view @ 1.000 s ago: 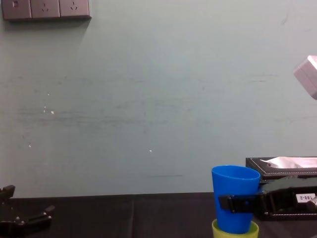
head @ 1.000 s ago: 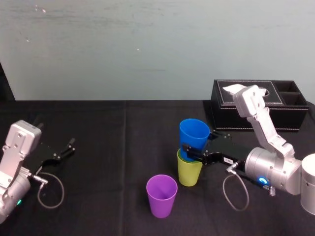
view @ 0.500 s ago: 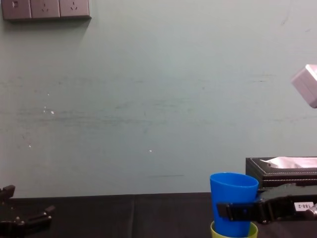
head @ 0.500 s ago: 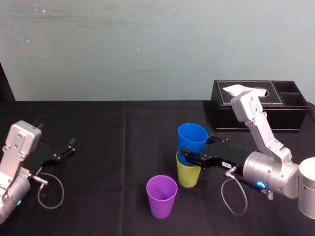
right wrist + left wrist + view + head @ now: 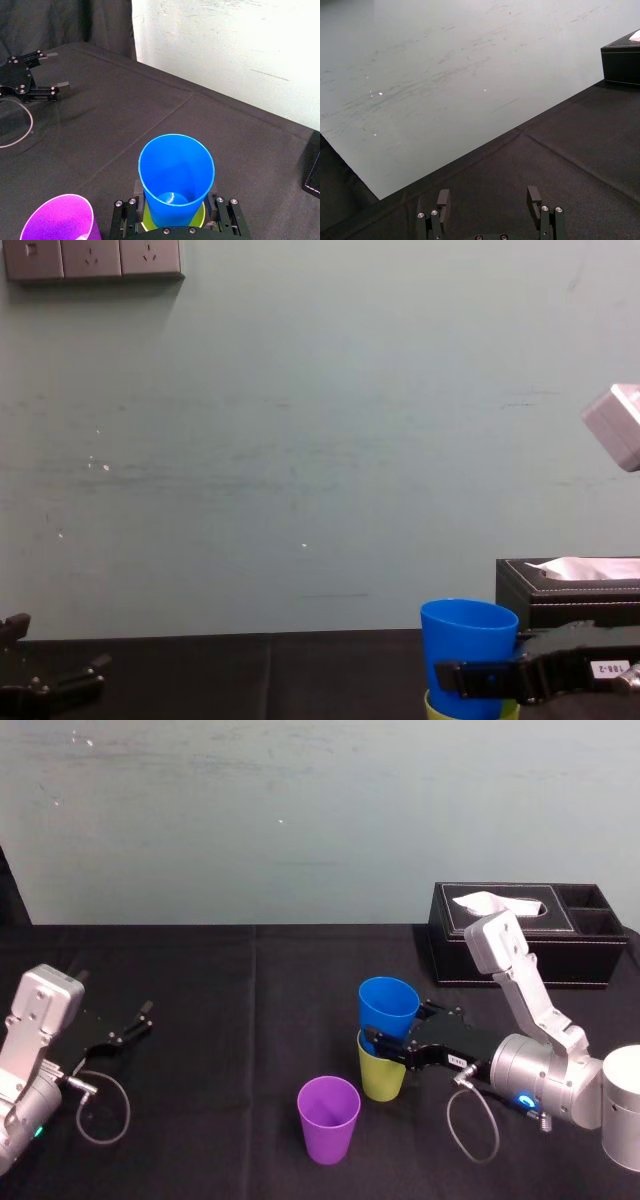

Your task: Stack the three plastic cups sequentially using one hand.

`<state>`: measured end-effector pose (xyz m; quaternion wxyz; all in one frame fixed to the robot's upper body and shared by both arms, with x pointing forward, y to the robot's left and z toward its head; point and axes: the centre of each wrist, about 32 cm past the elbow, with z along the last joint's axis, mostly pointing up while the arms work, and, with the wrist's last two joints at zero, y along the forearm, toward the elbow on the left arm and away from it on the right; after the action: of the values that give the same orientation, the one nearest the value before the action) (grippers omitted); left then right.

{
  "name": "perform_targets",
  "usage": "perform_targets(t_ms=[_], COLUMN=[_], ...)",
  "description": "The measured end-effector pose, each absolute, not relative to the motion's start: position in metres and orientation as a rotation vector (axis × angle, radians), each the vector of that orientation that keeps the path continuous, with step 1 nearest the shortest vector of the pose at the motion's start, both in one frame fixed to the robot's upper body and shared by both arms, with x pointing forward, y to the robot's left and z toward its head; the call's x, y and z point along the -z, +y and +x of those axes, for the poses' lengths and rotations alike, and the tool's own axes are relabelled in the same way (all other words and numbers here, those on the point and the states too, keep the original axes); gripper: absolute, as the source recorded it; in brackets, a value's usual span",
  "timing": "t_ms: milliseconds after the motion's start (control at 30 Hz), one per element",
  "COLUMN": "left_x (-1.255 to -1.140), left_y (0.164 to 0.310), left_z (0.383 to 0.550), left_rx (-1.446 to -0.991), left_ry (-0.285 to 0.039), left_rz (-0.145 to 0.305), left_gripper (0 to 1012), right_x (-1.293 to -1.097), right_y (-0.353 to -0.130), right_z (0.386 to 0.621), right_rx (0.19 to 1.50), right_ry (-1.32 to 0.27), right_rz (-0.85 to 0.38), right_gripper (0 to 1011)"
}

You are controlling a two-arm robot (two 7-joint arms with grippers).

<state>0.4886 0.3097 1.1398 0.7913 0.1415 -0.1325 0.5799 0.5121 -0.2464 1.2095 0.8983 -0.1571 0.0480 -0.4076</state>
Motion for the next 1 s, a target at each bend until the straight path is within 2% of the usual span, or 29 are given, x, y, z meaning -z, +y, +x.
perform_targets(t_ms=[100, 167, 300, 500, 1000], left_x=[-1.1398, -1.1398, -1.1398, -1.1398, -1.1398], left_y=[0.3097, 0.3097, 0.3097, 0.3097, 0.3097], left_z=[0.4886, 0.4886, 0.4886, 0.4886, 0.4886], left_rx=[-1.248, -1.248, -1.248, -1.248, -1.248], left_ry=[-0.285, -0.285, -0.285, -0.285, -0.285], left_rz=[0.304, 0.304, 0.305, 0.304, 0.304], left_gripper=[1000, 1000, 1000, 1000, 1000], right_x=[-1.2098, -1.2101, -1.2104, -1.2109, -1.2133], right_y=[-0.2464, -0.2465, -0.2466, -0.2467, -0.2484], right_z=[0.5121, 0.5122, 0.5122, 0.5123, 0.5112], right_rx=[0.844, 0.844, 0.845, 0.845, 0.842], right_ry=[0.099, 0.099, 0.098, 0.098, 0.077], right_rz=[-0.325, -0.325, -0.324, -0.323, -0.297], right_gripper=[708, 744, 869, 997, 1003])
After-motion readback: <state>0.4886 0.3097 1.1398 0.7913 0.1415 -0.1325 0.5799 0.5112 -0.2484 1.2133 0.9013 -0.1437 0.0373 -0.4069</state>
